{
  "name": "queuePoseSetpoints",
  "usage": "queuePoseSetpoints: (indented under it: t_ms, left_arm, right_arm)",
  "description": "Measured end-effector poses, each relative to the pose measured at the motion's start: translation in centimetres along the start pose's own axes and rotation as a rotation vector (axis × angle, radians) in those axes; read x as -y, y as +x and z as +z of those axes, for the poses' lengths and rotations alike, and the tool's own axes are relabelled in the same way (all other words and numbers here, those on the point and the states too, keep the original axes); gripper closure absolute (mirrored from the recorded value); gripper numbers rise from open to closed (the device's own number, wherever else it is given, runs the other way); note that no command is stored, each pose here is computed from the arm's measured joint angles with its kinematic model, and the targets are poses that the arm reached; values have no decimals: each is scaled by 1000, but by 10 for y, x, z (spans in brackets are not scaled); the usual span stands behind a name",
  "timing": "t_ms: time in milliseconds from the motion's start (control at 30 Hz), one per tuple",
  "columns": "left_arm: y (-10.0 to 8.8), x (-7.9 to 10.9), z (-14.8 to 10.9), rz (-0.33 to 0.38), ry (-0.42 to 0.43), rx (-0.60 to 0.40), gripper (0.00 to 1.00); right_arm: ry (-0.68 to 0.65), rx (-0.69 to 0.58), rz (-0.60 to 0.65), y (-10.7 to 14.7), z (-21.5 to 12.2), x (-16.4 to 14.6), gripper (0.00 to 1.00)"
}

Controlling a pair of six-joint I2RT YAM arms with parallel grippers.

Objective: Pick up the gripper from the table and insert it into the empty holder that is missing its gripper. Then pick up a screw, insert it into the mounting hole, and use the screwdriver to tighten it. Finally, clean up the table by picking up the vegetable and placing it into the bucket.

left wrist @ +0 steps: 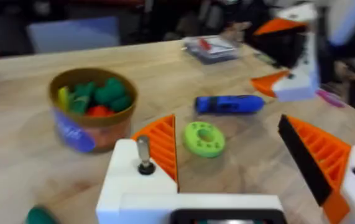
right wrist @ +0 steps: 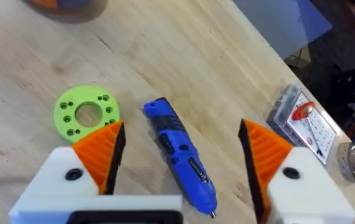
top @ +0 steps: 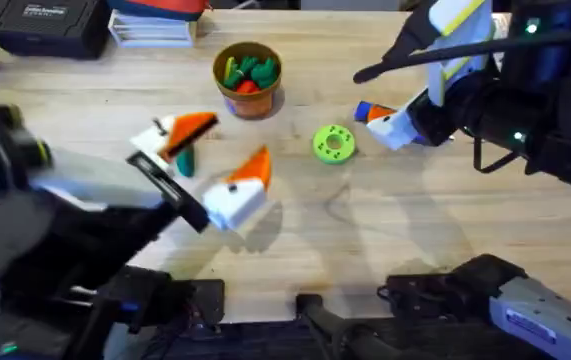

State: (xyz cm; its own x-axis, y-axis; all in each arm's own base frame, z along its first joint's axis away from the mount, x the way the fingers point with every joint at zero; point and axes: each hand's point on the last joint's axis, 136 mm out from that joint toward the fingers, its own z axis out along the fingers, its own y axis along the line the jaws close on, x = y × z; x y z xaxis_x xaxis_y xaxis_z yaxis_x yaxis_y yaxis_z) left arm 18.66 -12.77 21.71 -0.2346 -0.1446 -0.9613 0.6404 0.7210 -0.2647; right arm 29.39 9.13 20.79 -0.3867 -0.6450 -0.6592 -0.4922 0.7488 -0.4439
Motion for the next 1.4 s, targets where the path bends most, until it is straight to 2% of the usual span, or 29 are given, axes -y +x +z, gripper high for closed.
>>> queuePoseSetpoints:
  t_ms: [100,233,300,400,567,733,900,1133,1267,1400]
  left_arm:
    - [-7,-20,-3,-77,-151,-88,15]
    - [3,-52,-6,-181,-364,-288,15]
    - [6,-66,-6,-208,-450,-389,15]
    - [10,-84,-2,-206,-533,-519,15]
    - [20,-109,15,-201,-594,-664,15]
    - [50,-122,16,-226,-633,-803,15]
    - [66,-138,11,-269,-684,-862,15]
    - [103,-178,-11,-435,-822,-978,15]
    - [121,-182,-13,-475,-834,-1040,15]
    - [127,-188,-8,-479,-836,-1043,15]
  right_arm:
    - [0,0,1,0,0,0,7]
    - [0,0,3,0,0,0,8]
    - [0,0,4,0,0,0,8]
    - [0,0,4,0,0,0,8]
    - [0,0,4,0,0,0,7]
    - [0,0,4,0,0,0,8]
    - [0,0,4,0,0,0,8]
    - [-1,-1,4,0,0,0,7]
    - [-4,-8,2,2,0,-1,8]
    - [-14,-26,-1,5,5,-3,10]
